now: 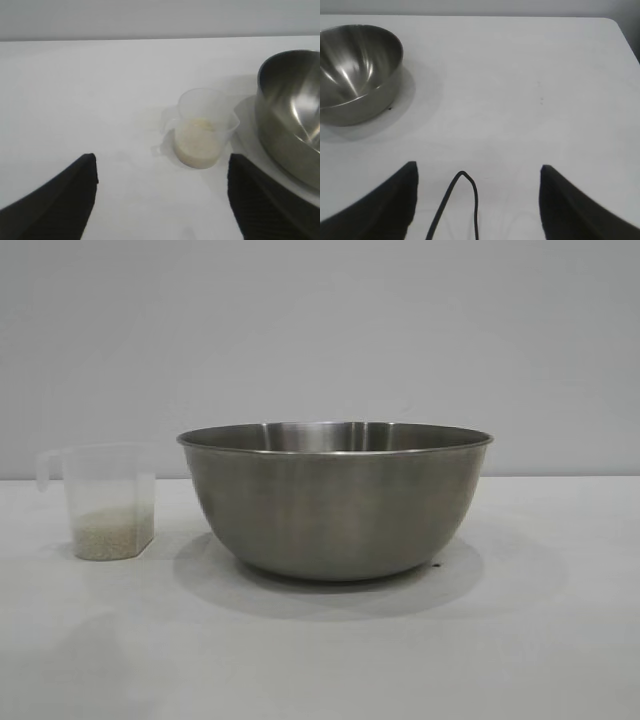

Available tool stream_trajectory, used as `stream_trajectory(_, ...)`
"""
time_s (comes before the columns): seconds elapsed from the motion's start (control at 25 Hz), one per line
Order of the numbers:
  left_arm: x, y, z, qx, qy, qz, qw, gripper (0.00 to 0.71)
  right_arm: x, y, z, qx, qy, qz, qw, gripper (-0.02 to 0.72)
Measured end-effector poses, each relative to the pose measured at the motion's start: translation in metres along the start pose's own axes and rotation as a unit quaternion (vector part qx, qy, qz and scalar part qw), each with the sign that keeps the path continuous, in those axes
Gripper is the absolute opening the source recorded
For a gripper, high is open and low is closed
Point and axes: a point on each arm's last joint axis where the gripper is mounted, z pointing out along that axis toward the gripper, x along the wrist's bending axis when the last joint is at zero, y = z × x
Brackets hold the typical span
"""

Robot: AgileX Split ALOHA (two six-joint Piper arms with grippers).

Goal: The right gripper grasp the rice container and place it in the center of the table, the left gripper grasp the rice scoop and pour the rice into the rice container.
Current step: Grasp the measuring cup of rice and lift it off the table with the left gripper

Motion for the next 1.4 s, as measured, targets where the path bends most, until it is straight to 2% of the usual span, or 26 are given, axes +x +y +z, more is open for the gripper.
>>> stream_trajectory(0.24,-0.003,-0.018,0.021,0.012,-0.007,0.018,1.0,0.473,0.0,0.0,0.0,0.0,0.0,0.0,1.0,0.438)
stream_trajectory(0.28,-0.004,-0.022,0.024,0.015,-0.01,0.025,1.0,0.408,0.0,0.0,0.0,0.0,0.0,0.0,1.0,0.438)
stream_trajectory(0.48,-0.007,-0.04,0.04,0.055,-0.019,0.041,0.997,0.207,0.0,0.0,0.0,0.0,0.0,0.0,1.0,0.438)
stream_trajectory(0.52,-0.007,-0.042,0.042,0.06,-0.019,0.042,0.997,0.184,0.0,0.0,0.0,0.0,0.0,0.0,1.0,0.438)
stream_trajectory(0.72,-0.008,-0.043,0.048,0.063,-0.017,0.042,0.997,0.195,0.0,0.0,0.0,0.0,0.0,0.0,1.0,0.438)
stream_trajectory(0.76,-0.008,-0.043,0.049,0.064,-0.017,0.041,0.997,0.238,0.0,0.0,0.0,0.0,0.001,0.001,1.0,0.438)
stream_trajectory(0.8,-0.008,-0.044,0.051,0.065,-0.017,0.041,0.997,0.247,0.0,0.0,0.0,0.0,0.001,0.001,1.0,0.438)
stream_trajectory(1.04,-0.01,-0.057,0.067,0.094,-0.015,0.045,0.994,0.244,0.0,0.0,0.0,0.0,0.001,0.001,1.0,0.438)
stream_trajectory(1.4,-0.013,-0.065,0.096,0.1,-0.01,0.045,0.994,0.244,0.0,0.0,0.0,0.0,0.001,0.001,1.0,0.438)
